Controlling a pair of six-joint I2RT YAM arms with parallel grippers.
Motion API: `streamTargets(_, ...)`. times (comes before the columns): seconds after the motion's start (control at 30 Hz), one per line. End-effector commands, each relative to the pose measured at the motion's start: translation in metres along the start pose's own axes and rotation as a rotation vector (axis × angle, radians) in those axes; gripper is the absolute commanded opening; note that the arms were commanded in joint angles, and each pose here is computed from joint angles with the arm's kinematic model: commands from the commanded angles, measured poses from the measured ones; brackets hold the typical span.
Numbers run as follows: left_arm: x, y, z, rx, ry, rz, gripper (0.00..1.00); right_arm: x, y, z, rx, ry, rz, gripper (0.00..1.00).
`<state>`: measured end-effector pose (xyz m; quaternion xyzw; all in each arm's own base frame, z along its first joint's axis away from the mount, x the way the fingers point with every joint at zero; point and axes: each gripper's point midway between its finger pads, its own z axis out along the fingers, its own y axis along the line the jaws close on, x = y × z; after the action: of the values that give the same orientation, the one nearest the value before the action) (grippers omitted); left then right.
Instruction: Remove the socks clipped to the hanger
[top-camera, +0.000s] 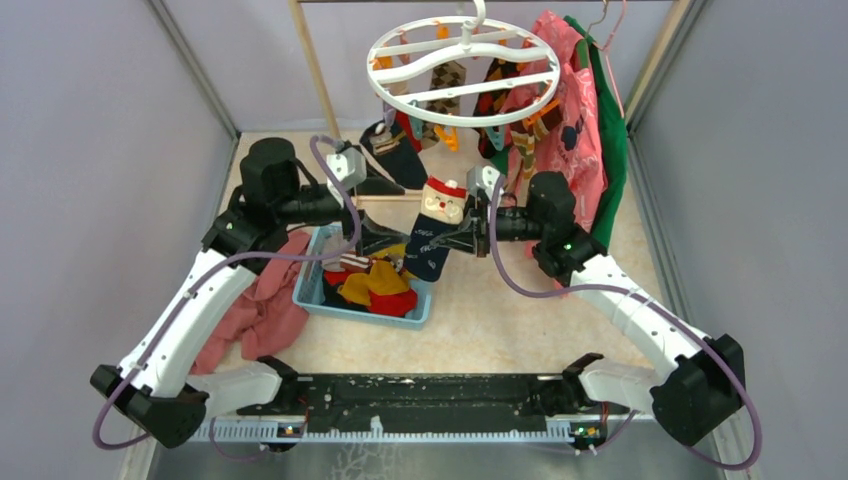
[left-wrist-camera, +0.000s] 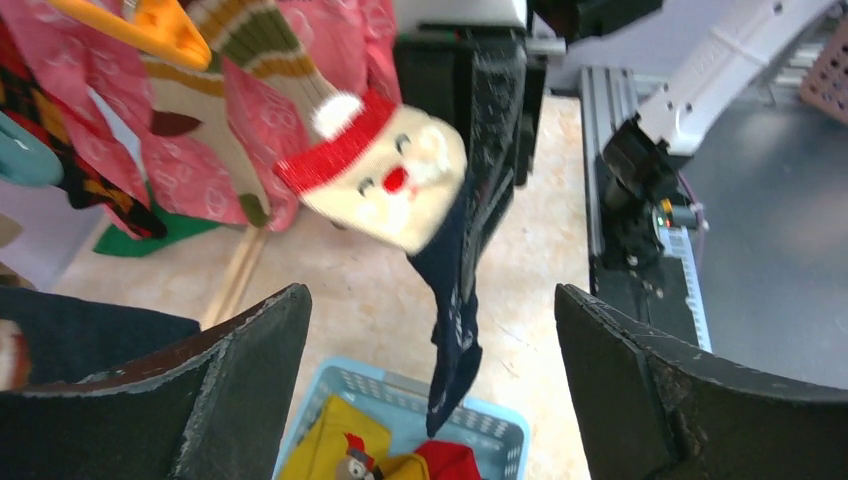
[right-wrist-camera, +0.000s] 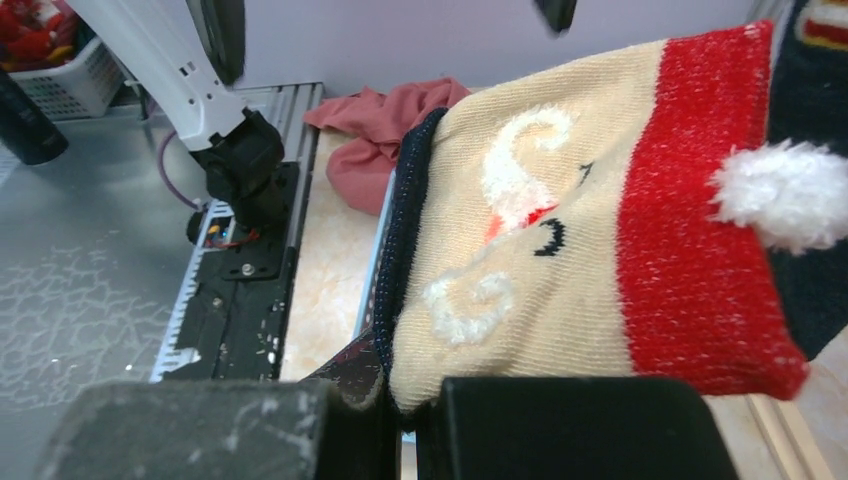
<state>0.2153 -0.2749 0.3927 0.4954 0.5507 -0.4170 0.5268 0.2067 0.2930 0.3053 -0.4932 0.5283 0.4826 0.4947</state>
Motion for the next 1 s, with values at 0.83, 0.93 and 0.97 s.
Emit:
streamTargets(0.83,0.082,-0.039,0.021,0.236,0.115,-0.081,0.00,-0.052,0.010,0.002,-0.062,-0.122,-0.001,0.07)
streamTargets(0.93,0.082,-0.037,0.014,0.195,0.131,-0.039,0.00,-0.050,0.006,0.000,-0.032,-0.116,-0.008,0.23)
streamTargets(0.97,0.082,-0.036,0.012,0.179,0.138,-0.020,0.00,-0.050,0.005,-0.001,-0.028,-0.118,-0.011,0.30)
